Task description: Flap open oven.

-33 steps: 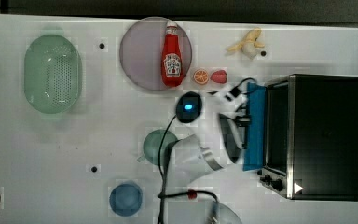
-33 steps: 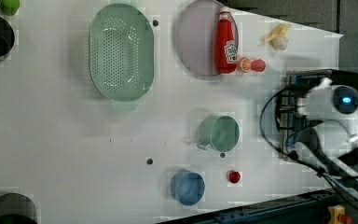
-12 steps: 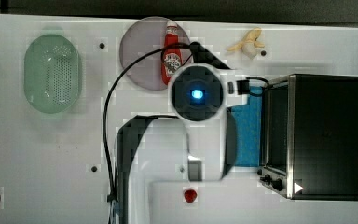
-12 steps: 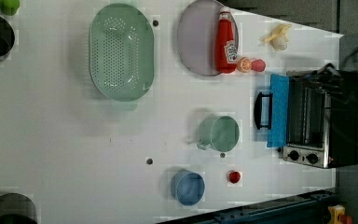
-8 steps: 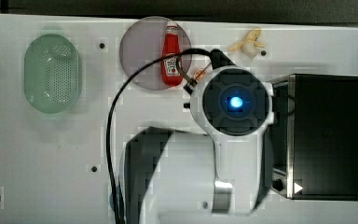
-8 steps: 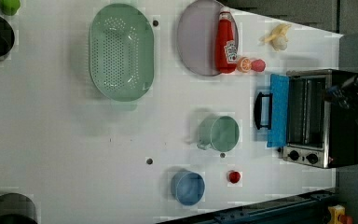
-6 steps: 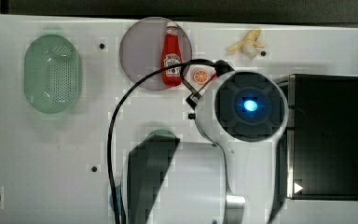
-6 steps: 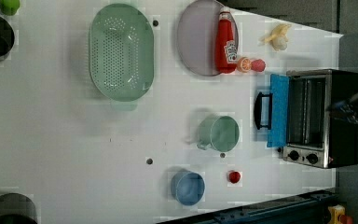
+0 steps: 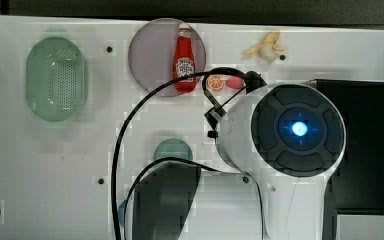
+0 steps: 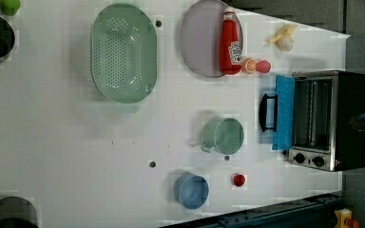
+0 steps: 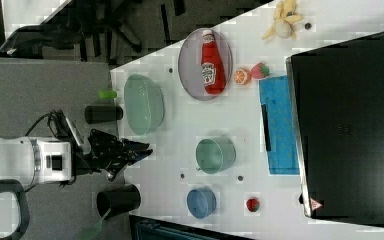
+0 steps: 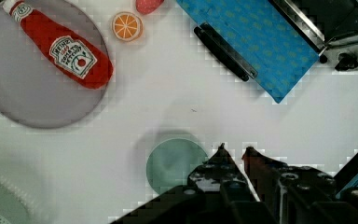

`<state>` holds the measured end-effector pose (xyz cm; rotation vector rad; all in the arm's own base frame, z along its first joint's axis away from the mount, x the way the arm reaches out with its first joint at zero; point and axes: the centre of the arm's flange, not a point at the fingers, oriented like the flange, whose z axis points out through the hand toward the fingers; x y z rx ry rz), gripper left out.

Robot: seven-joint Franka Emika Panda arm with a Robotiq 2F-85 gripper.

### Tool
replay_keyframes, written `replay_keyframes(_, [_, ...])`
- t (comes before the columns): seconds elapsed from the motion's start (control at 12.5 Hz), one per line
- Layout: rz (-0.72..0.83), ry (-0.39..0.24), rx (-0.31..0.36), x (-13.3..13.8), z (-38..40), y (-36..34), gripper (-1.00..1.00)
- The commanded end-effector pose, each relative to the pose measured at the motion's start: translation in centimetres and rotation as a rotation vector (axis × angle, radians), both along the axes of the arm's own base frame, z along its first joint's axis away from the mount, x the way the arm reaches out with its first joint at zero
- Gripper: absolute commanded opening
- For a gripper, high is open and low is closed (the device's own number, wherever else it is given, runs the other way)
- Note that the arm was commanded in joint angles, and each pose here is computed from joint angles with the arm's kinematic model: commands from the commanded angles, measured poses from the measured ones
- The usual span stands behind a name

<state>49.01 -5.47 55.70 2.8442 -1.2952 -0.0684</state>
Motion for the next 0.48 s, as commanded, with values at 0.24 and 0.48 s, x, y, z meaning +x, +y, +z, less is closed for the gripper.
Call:
replay_keyframes(0.24, [-0.034, -0.005, 0.002, -0.07, 0.39, 0.99, -0.65])
replay_keyframes(0.48, [-0.034, -0.004, 0.002, -0.03, 0.31, 1.0, -0.65])
